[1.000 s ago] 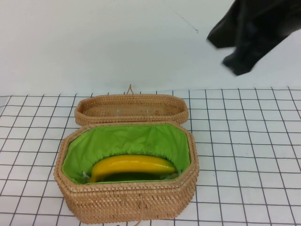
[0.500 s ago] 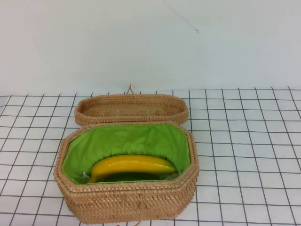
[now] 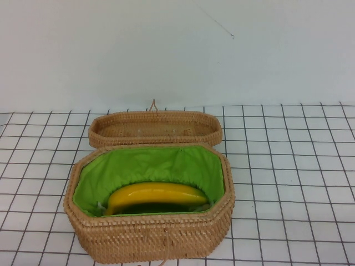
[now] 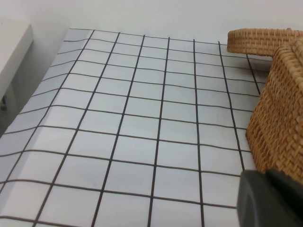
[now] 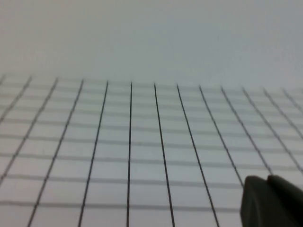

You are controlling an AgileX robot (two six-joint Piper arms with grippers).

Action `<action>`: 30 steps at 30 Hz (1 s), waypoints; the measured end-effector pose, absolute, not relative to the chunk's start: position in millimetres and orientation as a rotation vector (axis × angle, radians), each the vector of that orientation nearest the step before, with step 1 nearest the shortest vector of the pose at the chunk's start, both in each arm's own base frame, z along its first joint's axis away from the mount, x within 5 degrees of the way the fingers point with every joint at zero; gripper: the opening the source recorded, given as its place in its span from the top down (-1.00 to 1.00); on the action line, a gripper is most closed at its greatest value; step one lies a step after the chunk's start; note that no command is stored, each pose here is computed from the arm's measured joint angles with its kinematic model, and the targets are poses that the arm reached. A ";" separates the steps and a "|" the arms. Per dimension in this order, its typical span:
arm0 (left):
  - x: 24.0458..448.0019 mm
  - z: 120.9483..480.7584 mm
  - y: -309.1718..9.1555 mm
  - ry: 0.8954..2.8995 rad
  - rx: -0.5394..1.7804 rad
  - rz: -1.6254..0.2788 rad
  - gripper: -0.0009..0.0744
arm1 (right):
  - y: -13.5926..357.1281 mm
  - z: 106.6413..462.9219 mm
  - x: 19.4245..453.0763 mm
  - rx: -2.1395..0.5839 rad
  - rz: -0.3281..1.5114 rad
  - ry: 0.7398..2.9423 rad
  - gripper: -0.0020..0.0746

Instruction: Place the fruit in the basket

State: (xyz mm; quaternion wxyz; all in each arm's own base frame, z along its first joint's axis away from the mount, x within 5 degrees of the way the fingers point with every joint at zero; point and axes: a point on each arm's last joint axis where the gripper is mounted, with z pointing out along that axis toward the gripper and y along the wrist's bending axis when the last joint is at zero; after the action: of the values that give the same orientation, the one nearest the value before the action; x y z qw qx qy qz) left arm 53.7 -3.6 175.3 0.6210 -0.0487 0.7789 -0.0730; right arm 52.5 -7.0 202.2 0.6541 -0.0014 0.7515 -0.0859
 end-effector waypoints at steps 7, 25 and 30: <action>53.7 175.3 -3.6 1.790 -0.112 -0.168 0.97 | -7.7 184.5 52.9 0.038 -0.178 1.795 0.95; 53.7 175.3 -3.6 1.790 -0.112 -0.168 0.97 | -4.7 183.0 52.9 -0.010 -0.135 1.811 0.95; 53.7 175.3 -3.6 1.790 -0.112 -0.168 0.97 | -4.7 183.0 52.9 -0.010 -0.135 1.811 0.95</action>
State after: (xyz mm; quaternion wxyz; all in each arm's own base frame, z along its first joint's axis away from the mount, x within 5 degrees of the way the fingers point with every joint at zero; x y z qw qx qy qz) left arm 53.7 -3.6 175.3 0.6210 -0.0487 0.7789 -0.0730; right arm 52.9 -4.7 183.0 0.6152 -0.0044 0.7861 -0.0586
